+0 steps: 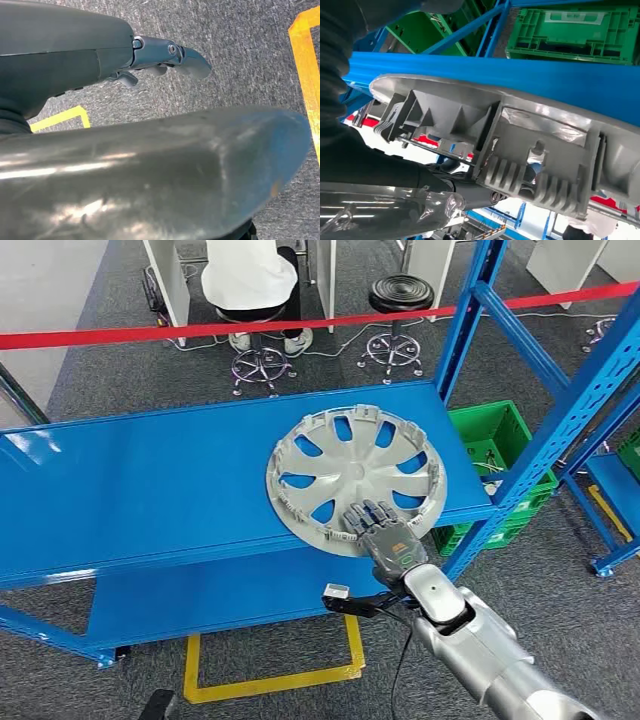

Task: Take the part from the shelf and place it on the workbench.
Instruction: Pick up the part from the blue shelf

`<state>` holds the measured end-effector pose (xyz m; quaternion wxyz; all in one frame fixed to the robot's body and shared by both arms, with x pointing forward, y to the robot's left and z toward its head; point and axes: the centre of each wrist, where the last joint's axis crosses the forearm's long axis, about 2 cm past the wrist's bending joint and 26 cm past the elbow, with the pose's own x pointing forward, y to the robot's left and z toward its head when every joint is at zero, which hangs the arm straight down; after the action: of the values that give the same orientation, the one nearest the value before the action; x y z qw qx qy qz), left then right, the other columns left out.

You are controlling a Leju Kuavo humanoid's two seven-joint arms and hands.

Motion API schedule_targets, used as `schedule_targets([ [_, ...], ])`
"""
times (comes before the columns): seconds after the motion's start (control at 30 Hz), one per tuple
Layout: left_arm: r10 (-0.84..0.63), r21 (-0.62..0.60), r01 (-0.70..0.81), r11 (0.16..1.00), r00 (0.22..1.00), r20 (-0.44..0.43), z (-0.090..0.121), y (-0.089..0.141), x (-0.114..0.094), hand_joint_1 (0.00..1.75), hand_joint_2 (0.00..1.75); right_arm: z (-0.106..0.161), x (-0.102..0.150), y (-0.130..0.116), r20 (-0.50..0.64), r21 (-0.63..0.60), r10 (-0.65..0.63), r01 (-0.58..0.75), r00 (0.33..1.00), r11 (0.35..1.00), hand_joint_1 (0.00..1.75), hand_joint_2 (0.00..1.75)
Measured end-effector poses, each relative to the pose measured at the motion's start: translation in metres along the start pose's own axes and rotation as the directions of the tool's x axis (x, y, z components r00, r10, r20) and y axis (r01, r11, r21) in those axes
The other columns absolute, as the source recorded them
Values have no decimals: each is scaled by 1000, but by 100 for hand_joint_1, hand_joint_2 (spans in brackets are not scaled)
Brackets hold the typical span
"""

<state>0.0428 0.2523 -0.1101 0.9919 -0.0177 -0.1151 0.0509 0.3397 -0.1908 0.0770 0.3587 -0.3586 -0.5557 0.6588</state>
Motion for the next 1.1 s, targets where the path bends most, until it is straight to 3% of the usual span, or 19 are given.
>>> schedule_targets([
  [0.13,-1,-1,1,1000,1000,0,0,0,0,0,0,-1,0,1,-5,4,4,-4,1000,1000,0,175],
  [0.27,-11,-2,11,1000,1000,0,0,0,0,0,0,-4,-2,2,-25,1,34,-34,999,999,175,175],
  [0.3,-16,-3,16,1000,1000,-1,0,0,0,0,0,-4,-3,3,-30,-5,39,-40,999,999,167,175],
  [0.37,-25,-5,25,1000,1000,-6,0,-1,-1,0,0,-3,-5,5,-39,-20,44,-44,998,999,103,175],
  [0.43,-32,-11,32,999,999,-14,0,-3,-1,0,0,-1,-6,7,-51,-35,38,-39,998,999,111,175],
  [0.5,-28,-18,28,999,999,-18,0,-6,-2,0,0,1,-8,10,-68,-49,27,-31,997,998,175,175],
  [0.83,-17,-30,18,999,1000,5,1,-10,-3,0,0,11,-10,22,-102,-79,20,-28,995,996,175,175],
  [1.0,-27,-56,29,998,999,39,1,-10,-4,0,0,16,-12,23,-104,-143,-45,29,994,989,175,175],
  [1.1,-26,-64,30,997,998,64,1,-9,-4,0,131,19,-12,18,-102,-196,-102,81,990,977,175,175],
])
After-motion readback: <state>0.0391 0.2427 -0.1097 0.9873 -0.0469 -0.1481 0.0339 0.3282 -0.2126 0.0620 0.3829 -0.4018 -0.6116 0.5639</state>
